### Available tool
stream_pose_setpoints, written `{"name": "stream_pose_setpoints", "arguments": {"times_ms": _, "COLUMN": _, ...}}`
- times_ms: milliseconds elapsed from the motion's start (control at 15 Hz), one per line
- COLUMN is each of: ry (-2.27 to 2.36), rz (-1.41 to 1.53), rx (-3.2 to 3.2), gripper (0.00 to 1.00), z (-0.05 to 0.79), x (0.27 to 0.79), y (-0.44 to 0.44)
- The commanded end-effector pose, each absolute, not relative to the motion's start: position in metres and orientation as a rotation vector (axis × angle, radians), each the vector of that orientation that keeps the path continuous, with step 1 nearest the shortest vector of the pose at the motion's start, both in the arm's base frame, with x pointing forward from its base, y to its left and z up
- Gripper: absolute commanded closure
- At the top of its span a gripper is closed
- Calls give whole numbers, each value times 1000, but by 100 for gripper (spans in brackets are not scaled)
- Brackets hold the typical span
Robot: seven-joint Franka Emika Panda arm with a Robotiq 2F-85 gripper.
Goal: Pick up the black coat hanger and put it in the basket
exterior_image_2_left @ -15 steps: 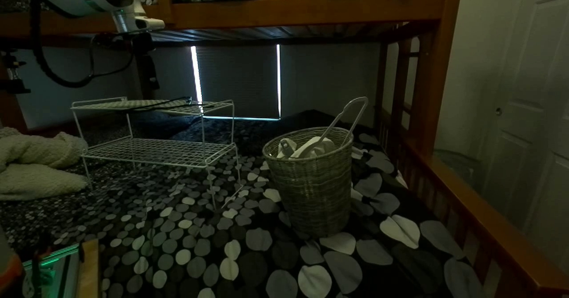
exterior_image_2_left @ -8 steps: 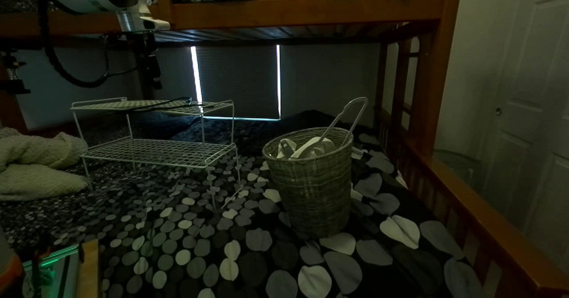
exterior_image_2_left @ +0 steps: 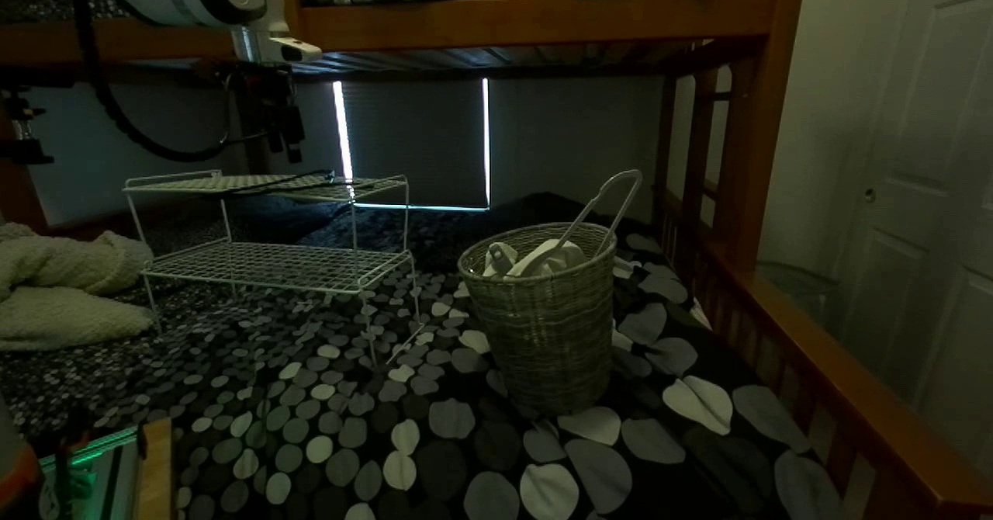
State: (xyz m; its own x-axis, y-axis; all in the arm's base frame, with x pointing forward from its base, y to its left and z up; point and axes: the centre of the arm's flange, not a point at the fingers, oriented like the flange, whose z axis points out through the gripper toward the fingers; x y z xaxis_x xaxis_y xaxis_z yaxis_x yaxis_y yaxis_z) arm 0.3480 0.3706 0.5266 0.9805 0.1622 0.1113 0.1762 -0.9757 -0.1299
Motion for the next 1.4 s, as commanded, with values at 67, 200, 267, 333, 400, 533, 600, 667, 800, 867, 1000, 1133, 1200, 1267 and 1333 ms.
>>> {"name": "stream_pose_setpoints", "arguments": {"times_ms": 67, "ry": -140, "rz": -128, "rx": -3038, "gripper": 0, "z": 501, "x": 350, "y": 349}}
{"name": "stream_pose_setpoints", "arguments": {"times_ms": 200, "ry": -164, "rz": -119, "rx": -3019, "gripper": 7, "z": 495, "x": 358, "y": 340}}
{"name": "stream_pose_setpoints", "arguments": {"times_ms": 267, "ry": -169, "rz": -120, "rx": -3008, "gripper": 10, "z": 493, "x": 361, "y": 335}}
{"name": "stream_pose_setpoints", "arguments": {"times_ms": 333, "ry": -177, "rz": -122, "rx": -3000, "gripper": 17, "z": 491, "x": 363, "y": 334}}
{"name": "stream_pose_setpoints", "arguments": {"times_ms": 400, "ry": -191, "rz": -130, "rx": -2996, "gripper": 19, "z": 492, "x": 366, "y": 334}}
{"name": "stream_pose_setpoints", "arguments": {"times_ms": 533, "ry": -215, "rz": -151, "rx": -2998, "gripper": 23, "z": 492, "x": 372, "y": 340}}
{"name": "stream_pose_setpoints", "arguments": {"times_ms": 600, "ry": -226, "rz": -154, "rx": -2995, "gripper": 19, "z": 491, "x": 373, "y": 343}}
{"name": "stream_pose_setpoints", "arguments": {"times_ms": 667, "ry": -246, "rz": -146, "rx": -2996, "gripper": 22, "z": 490, "x": 377, "y": 348}}
{"name": "stream_pose_setpoints", "arguments": {"times_ms": 800, "ry": -257, "rz": -133, "rx": -2997, "gripper": 31, "z": 483, "x": 382, "y": 355}}
{"name": "stream_pose_setpoints", "arguments": {"times_ms": 867, "ry": -262, "rz": -127, "rx": -3000, "gripper": 31, "z": 482, "x": 384, "y": 357}}
{"name": "stream_pose_setpoints", "arguments": {"times_ms": 1000, "ry": -271, "rz": -106, "rx": -3020, "gripper": 38, "z": 481, "x": 388, "y": 365}}
{"name": "stream_pose_setpoints", "arguments": {"times_ms": 1133, "ry": -274, "rz": -92, "rx": -3046, "gripper": 46, "z": 483, "x": 395, "y": 374}}
{"name": "stream_pose_setpoints", "arguments": {"times_ms": 1200, "ry": -278, "rz": -79, "rx": -3064, "gripper": 42, "z": 484, "x": 398, "y": 379}}
{"name": "stream_pose_setpoints", "arguments": {"times_ms": 1267, "ry": -280, "rz": -69, "rx": -3084, "gripper": 43, "z": 483, "x": 401, "y": 384}}
{"name": "stream_pose_setpoints", "arguments": {"times_ms": 1333, "ry": -289, "rz": -49, "rx": -3104, "gripper": 46, "z": 482, "x": 401, "y": 390}}
